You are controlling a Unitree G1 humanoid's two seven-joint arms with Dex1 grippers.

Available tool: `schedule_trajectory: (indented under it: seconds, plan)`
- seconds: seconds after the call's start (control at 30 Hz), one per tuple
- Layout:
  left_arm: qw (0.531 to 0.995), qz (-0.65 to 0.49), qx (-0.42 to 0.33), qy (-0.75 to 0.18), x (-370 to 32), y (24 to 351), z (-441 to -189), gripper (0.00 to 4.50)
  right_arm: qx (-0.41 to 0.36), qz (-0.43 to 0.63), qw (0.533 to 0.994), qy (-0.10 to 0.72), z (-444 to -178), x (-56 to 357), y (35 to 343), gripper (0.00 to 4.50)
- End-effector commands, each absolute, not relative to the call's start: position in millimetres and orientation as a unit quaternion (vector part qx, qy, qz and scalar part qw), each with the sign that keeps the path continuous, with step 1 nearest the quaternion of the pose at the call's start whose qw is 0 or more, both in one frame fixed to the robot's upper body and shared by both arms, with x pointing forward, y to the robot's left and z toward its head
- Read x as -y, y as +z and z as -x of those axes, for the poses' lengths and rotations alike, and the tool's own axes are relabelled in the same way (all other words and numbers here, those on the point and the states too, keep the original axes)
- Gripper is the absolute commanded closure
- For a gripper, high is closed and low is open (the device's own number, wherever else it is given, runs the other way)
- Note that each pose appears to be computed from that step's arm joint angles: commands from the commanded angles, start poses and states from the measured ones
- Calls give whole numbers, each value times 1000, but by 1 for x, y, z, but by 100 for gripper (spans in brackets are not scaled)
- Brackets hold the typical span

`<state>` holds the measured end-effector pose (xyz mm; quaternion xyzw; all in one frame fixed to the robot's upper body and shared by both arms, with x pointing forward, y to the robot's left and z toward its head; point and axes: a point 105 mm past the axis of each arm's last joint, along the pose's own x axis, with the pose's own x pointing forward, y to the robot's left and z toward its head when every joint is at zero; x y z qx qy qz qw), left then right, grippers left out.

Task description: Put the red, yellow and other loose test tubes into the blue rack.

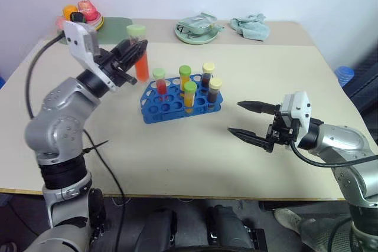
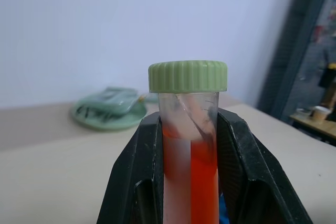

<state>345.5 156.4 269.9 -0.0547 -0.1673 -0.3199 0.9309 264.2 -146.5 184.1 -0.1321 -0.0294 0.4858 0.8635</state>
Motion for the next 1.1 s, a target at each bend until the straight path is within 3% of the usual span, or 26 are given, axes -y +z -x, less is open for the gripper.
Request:
schedule_trajectory:
  seconds: [0.03,0.33,0.77,1.1]
  plan:
    - [915,17,256,-310,-156,271,-347,373,56,135,879,455,-261,148,192,72]
    - [896,27,243,-371,-152,229,-363,373,28,125,906,404,-246,152,182,72]
    - [854,80,194,-475,-121,201,-382,373,33,128,924,360,-231,162,177,72]
    - [856,62,154,-490,-134,183,-384,373,37,128,932,338,-225,162,179,72]
